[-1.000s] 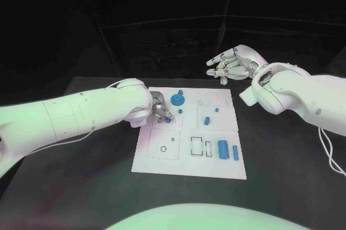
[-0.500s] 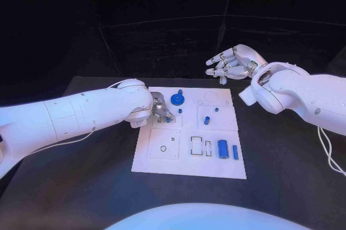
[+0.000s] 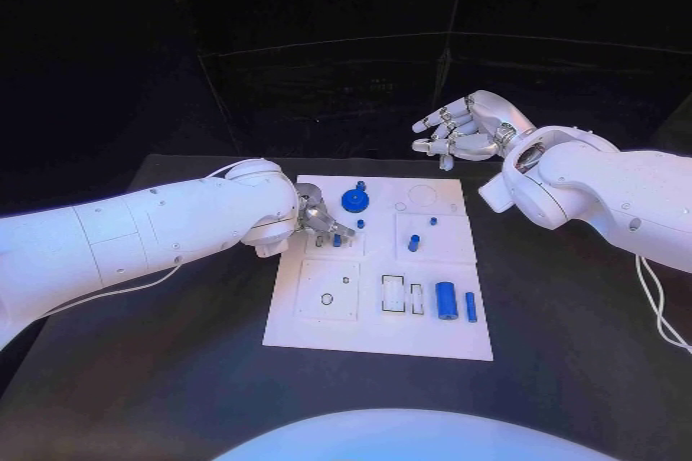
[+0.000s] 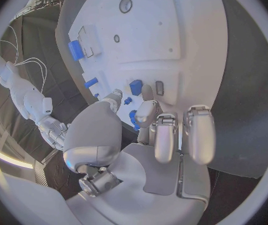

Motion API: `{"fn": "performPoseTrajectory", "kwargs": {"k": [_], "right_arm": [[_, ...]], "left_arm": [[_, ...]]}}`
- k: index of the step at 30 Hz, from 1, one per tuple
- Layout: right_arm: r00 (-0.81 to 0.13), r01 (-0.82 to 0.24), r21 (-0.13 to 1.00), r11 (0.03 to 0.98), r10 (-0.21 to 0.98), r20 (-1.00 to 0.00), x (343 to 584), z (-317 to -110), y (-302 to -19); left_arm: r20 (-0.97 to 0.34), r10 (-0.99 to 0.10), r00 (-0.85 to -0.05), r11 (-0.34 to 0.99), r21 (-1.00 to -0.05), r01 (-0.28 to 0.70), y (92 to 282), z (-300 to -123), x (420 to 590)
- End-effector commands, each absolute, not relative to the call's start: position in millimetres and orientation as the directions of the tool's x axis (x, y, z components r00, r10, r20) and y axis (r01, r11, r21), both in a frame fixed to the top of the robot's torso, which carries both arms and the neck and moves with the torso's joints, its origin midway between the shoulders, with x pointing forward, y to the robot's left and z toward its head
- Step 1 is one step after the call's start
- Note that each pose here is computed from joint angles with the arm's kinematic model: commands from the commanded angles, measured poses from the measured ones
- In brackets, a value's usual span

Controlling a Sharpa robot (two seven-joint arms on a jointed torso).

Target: Assemble the parts on the task board

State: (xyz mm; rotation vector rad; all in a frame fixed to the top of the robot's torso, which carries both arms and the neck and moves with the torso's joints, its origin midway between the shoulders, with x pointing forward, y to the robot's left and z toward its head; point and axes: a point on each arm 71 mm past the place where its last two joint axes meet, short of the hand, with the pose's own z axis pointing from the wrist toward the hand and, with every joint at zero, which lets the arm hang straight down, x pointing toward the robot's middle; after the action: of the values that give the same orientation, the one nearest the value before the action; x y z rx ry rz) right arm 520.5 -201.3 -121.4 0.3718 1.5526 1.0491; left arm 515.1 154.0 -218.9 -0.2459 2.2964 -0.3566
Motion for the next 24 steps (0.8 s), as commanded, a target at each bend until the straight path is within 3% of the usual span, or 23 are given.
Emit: {"fn": "performPoseTrajectory", "kwargs": {"k": [1,12,17,24], "right_arm": [[-0.286,-0.319,0.776,0.544,0.726,-0.626,521,-120,-201],[-0.285,-0.314,0.778,0.544,0.728,-0.624,521,-120,-202],[-0.285,-0.313,0.778,0.544,0.728,-0.624,522,-120,-202],[-0.288,-0.315,0.779,0.543,0.727,-0.623,522,-121,-200]], "left_arm": [[-0.695,-0.314,-0.646,0.929,-0.366,-0.057,154.1,-206.9,518.2],[-0.700,-0.296,-0.650,0.936,-0.349,-0.050,181.3,-165.1,540.5],[-0.699,-0.290,-0.653,0.946,-0.312,-0.087,196.4,-158.7,561.2],[-0.701,-0.285,-0.654,0.953,-0.280,-0.115,201.9,-159.8,578.8]]}}
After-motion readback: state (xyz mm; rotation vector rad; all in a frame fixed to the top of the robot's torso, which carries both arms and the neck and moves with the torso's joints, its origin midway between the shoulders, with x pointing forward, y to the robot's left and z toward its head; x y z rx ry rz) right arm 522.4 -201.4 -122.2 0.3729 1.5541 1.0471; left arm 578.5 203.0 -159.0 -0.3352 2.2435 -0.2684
